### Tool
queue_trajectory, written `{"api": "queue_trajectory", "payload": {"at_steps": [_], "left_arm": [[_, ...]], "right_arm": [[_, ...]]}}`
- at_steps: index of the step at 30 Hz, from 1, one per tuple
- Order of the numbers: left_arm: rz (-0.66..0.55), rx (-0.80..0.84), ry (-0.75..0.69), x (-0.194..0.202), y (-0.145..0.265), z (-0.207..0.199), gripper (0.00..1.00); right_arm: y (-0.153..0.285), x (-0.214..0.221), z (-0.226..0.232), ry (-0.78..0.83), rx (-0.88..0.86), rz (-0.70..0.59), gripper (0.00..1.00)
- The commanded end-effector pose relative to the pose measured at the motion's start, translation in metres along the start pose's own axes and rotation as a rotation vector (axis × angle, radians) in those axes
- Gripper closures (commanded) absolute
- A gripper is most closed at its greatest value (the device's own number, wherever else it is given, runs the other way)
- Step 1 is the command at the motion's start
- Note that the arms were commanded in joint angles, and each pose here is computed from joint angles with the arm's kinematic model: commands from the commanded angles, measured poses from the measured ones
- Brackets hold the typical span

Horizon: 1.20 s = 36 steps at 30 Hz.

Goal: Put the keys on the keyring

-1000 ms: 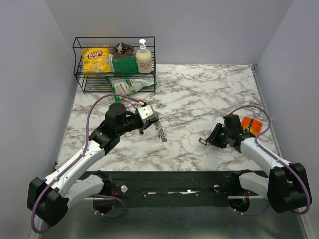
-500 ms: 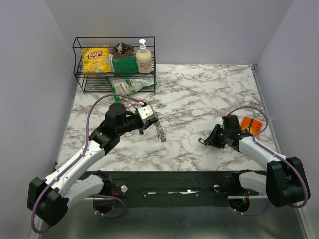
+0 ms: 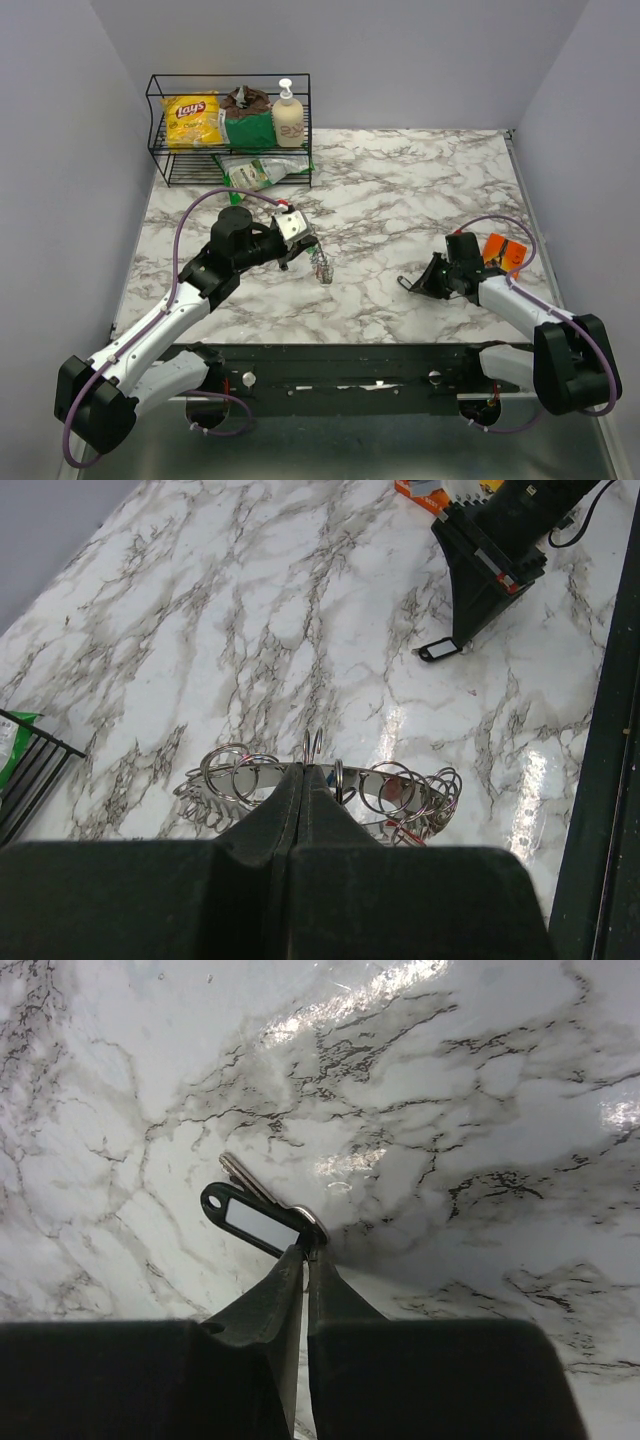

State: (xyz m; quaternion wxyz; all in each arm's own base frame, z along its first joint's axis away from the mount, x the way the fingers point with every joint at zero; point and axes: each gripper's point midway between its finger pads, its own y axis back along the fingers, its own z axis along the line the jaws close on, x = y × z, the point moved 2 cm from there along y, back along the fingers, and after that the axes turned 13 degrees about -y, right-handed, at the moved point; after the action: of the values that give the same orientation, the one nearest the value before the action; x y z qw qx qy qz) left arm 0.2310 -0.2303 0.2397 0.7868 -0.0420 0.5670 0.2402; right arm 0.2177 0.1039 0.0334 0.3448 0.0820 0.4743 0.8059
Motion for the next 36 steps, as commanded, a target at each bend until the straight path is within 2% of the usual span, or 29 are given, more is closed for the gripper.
{"api": "queue_trajectory", "payload": {"at_steps": [1,3,10,24,36], "left_arm": [[-0.021,-0.008,-0.028,-0.005,0.001,0.002,1.0],[-0.022,-0.007,-0.029,-0.006,0.001,0.001,1.0],[-0.015,-0.008,-0.028,-0.004,0.001,0.001,1.0],[-0.031,0.009,-0.029,-0.006,0.001,-0.001,1.0],[-0.051,0.038,-0.031,-0.01,0.0,-0.006,1.0]], "right_arm": [[0.001,0.0,0.001,0.002,-0.018,0.001,0.87],[0.0,-0.001,0.001,0.002,-0.017,0.002,0.87],[-0.001,0.0,0.004,0.007,-0.027,0.011,0.99],[0.018,-0.007,0.03,0.056,-0.117,0.0,0.99],[0.056,-0.021,0.085,0.164,-0.315,-0.019,0.99]]}}
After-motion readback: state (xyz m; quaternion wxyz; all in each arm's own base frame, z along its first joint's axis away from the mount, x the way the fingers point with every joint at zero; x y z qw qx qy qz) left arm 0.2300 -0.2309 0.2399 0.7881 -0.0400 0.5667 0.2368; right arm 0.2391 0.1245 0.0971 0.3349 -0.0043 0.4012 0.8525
